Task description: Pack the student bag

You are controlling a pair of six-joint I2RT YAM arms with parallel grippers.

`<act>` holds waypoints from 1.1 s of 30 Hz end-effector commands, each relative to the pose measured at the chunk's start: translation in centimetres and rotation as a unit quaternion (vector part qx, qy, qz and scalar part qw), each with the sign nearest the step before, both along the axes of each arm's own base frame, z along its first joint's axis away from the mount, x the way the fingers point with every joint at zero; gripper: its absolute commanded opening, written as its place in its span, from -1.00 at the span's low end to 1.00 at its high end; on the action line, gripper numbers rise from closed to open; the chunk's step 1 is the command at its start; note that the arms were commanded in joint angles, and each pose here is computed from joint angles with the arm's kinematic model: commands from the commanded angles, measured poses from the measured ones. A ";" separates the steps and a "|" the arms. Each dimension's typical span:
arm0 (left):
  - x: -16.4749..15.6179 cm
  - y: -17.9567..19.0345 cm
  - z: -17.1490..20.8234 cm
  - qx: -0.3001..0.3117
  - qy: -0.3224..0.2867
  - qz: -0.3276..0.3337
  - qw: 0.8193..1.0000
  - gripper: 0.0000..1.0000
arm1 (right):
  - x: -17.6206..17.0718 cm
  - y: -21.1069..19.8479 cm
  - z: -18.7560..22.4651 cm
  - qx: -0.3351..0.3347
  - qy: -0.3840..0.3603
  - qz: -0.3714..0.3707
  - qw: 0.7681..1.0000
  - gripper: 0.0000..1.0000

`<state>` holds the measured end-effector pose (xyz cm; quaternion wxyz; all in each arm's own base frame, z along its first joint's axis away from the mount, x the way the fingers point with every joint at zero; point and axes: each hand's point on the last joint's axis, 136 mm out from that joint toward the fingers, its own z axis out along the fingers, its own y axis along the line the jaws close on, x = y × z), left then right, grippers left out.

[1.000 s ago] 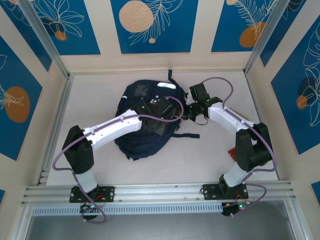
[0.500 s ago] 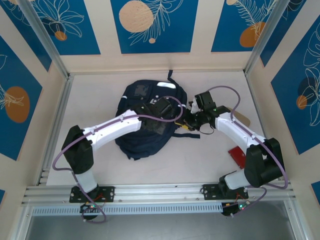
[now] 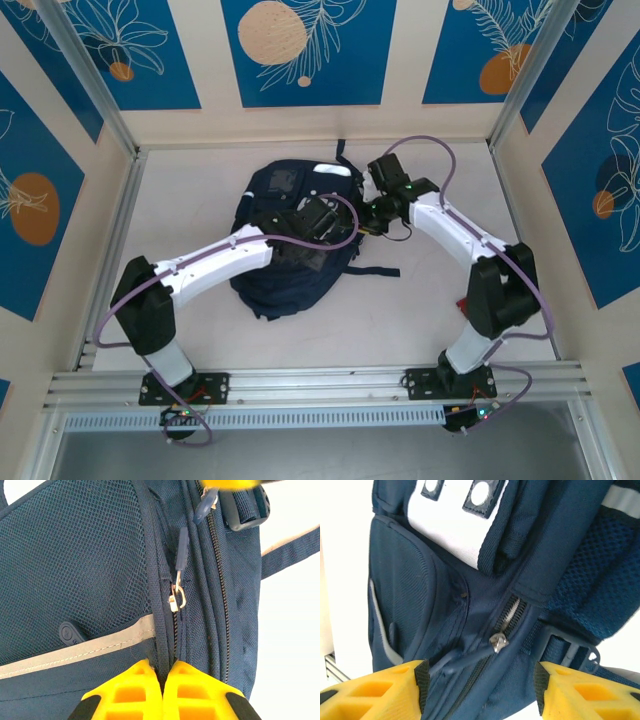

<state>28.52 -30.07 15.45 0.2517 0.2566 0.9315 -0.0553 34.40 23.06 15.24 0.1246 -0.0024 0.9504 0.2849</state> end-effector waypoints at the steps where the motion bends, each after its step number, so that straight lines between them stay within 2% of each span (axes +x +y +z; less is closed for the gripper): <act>1: 0.7 -0.5 2.3 -0.038 -0.028 -0.002 0.999 -1.00 | -0.5 0.4 -0.5 -0.017 0.025 0.011 0.999 0.15; 3: 0.7 -0.4 2.3 -0.038 -0.029 -0.001 0.999 -1.00 | -0.9 0.4 -1.1 -0.024 0.034 0.015 0.999 -0.07; 5: 0.6 -0.4 2.3 -0.037 -0.029 -0.001 0.999 -1.00 | -1.2 0.1 -1.5 -0.030 0.039 0.016 0.999 -0.20; 9: 0.6 -0.4 2.2 -0.037 -0.029 -0.001 0.999 -1.00 | -1.9 -0.5 -1.4 -0.032 0.035 0.023 0.999 -0.34; 12: 0.7 -0.4 2.3 -0.038 -0.030 0.000 0.999 -1.00 | -2.1 -0.5 -1.3 -0.029 0.034 0.031 0.999 -0.52; 16: 0.7 -0.3 2.4 -0.038 -0.031 0.000 0.999 -1.00 | -1.9 -0.7 -1.3 -0.031 0.033 0.031 0.998 -0.52; 21: 0.7 -0.3 2.4 -0.037 -0.029 -0.001 0.999 -1.00 | -1.7 -1.0 -1.4 -0.044 0.022 0.036 0.998 -0.26; 23: 0.7 -0.3 2.5 -0.036 -0.030 -0.001 0.999 -1.00 | -1.8 -1.3 -1.5 -0.053 0.019 0.041 0.998 -0.30; 25: 0.7 -0.2 2.5 -0.035 -0.031 -0.001 0.999 -1.00 | -1.8 -1.8 -1.7 -0.067 0.017 0.041 0.997 -0.48; 28: 0.6 -0.1 2.5 -0.034 -0.032 0.000 0.999 -1.00 | -1.9 -2.4 -1.8 -0.083 0.012 0.042 0.996 -0.54; 33: 0.3 0.1 1.9 -0.028 -0.027 -0.009 0.999 -1.00 | -1.8 -1.5 -1.0 -0.074 -0.010 0.081 0.994 -0.30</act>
